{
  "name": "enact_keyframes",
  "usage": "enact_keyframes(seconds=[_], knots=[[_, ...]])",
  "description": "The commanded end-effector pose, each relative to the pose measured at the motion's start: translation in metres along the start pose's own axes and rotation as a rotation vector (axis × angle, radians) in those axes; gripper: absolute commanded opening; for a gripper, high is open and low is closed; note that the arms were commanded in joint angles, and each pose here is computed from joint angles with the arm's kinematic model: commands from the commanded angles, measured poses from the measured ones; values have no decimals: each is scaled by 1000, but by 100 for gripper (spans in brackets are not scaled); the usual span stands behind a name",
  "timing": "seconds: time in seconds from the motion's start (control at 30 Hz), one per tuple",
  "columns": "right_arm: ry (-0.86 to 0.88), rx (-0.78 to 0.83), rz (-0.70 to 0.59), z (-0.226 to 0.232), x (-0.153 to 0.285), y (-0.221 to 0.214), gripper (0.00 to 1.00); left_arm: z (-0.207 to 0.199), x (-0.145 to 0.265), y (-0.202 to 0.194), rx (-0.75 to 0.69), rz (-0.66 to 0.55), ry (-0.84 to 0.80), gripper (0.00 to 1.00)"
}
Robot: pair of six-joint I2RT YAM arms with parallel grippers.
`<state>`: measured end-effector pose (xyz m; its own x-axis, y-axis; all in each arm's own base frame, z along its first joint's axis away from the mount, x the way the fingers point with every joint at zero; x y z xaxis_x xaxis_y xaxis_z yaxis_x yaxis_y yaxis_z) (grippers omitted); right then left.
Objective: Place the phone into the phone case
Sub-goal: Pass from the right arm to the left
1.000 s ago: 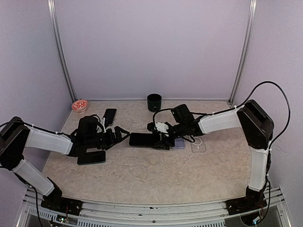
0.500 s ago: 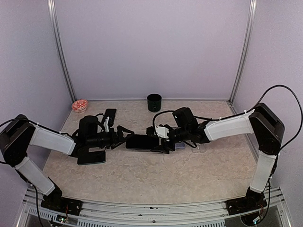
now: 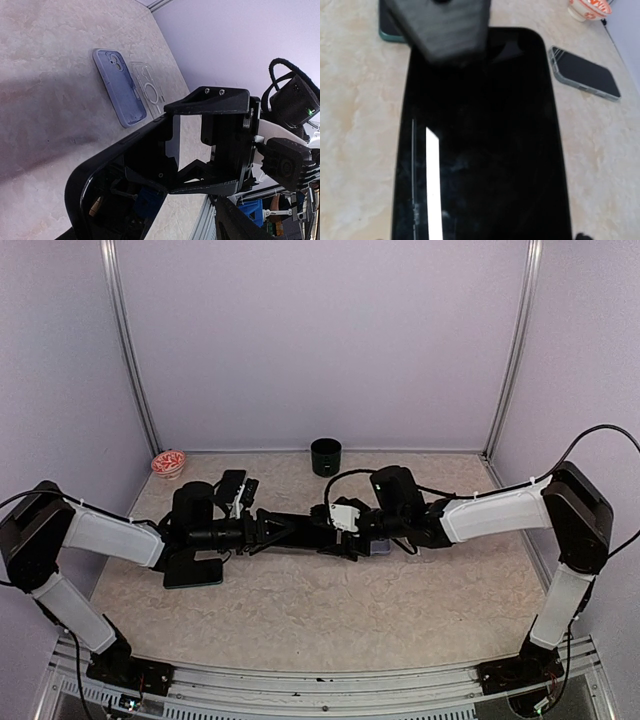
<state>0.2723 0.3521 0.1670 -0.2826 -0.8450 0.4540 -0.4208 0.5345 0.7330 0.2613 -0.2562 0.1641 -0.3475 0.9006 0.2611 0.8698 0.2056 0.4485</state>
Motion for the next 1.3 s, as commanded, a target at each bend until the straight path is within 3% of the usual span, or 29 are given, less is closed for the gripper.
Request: enact_keyframes(seconds=[0.0, 0.37, 0.87, 0.97, 1.17, 1.27], knots=[[-74, 54, -70, -12, 12, 23, 35, -10, 0, 1, -25, 4, -49, 66], [-47, 70, -91, -8, 17, 27, 35, -11, -1, 2, -25, 2, -61, 47], [-48, 75, -100, -7, 22, 29, 38, -9, 0, -5, -23, 14, -79, 8], [-74, 66, -92, -11, 25, 31, 49, -9, 0, -5, -29, 11, -79, 4], [-133, 54, -62, -18, 34, 31, 89, -11, 4, -4, -53, -6, -72, 0], [-161, 39, -57, -25, 41, 29, 99, -13, 7, -3, -67, -18, -71, 0]])
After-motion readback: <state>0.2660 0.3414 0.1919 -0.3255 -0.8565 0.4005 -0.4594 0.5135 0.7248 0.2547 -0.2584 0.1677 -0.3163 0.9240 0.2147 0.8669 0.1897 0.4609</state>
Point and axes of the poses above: each gripper's point midway between its finger pads, its own x axis back along the fingers, its own z axis along the line the jaws close on, y = z × x, the point moved 7 cm from there along x, back along the fingers, and after that the axes turned 5 degrees about x, right-handed, at the moved point
